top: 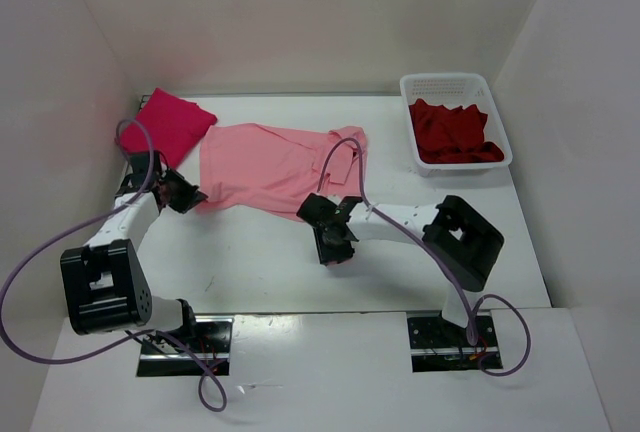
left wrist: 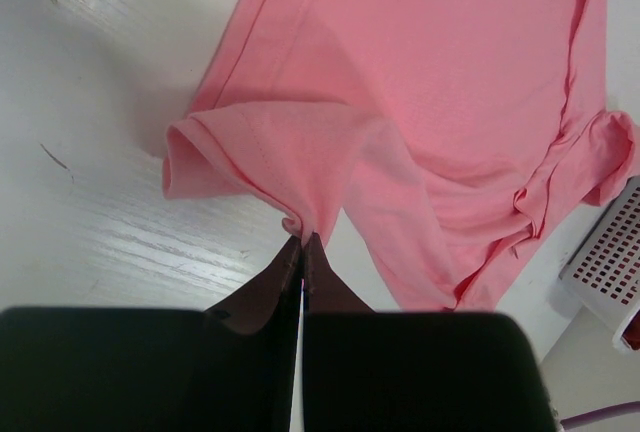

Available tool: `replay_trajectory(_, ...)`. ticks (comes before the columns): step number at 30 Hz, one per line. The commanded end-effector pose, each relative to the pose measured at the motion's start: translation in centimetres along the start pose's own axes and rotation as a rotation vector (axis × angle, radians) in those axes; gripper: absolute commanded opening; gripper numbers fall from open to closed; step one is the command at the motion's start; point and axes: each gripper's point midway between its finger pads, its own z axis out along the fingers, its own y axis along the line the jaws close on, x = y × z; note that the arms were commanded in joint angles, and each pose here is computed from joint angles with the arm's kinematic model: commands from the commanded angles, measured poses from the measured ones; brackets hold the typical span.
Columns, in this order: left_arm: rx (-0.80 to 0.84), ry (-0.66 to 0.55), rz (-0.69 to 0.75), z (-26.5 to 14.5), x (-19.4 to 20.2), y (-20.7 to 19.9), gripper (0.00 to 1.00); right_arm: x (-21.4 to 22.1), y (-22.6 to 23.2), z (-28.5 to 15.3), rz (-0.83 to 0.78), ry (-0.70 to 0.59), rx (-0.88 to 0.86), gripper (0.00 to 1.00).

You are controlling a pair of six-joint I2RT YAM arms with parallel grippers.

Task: Fold and stack the t-shirts
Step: Flatten out the tshirt

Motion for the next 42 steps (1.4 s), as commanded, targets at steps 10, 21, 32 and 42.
replay_trajectory(10,0.038,-0.001,0.047,-1.0,0.7,-0.2,0.0,-2.1,1.3,-1.9,0.02,-0.072,0.014,0.43)
replay_trajectory(21,0.038,-0.001,0.047,-1.0,0.7,-0.2,0.0,-2.0,2.1,-0.9,0.021,-0.061,-0.017,0.43)
replay_trajectory(32,0.038,-0.001,0.047,-1.0,0.7,-0.2,0.0,-0.5,0.1,1.6,0.027,-0.033,0.07,0.32)
replay_trajectory(42,0.141,-0.032,0.118,-3.8,0.2,-5.2,0.0,-7.3,2.3,-12.7,0.143,-0.327,-0.185,0.02)
